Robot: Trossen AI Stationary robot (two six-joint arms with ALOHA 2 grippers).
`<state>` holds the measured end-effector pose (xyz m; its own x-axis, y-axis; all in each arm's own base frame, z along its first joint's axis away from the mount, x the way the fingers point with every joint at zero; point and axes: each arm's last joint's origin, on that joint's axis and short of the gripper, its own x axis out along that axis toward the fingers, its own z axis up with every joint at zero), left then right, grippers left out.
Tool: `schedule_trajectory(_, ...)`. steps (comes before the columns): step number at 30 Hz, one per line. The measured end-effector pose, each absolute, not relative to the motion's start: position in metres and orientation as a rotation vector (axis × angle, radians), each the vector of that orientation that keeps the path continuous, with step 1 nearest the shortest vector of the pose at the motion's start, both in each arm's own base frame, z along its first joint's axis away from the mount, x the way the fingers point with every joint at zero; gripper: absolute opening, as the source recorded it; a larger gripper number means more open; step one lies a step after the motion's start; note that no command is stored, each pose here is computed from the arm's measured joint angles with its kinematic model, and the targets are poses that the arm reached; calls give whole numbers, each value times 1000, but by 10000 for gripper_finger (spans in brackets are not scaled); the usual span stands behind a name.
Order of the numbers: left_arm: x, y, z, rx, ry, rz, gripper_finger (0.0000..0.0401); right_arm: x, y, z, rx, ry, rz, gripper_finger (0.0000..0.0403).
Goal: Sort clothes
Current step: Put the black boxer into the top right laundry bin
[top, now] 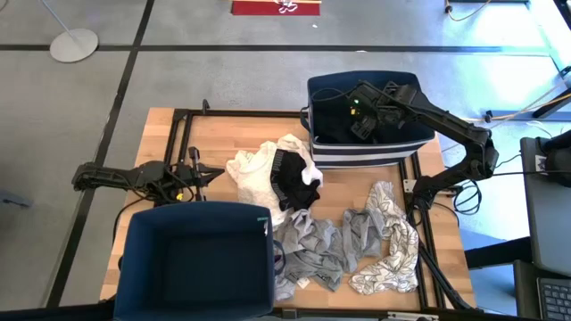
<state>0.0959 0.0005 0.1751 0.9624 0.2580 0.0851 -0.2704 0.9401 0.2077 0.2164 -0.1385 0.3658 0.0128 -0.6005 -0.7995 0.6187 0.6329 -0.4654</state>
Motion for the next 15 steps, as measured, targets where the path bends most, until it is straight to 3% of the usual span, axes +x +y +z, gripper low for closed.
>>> schedule_trajectory(6, 96, 0, 176, 218, -63, 270, 3, 217, -138, 366, 61, 1214, -947, 275)
schedule_trajectory(15, 96, 0, 175, 231, -58, 271, 3, 225, -118, 391, 92, 1103, -878, 265)
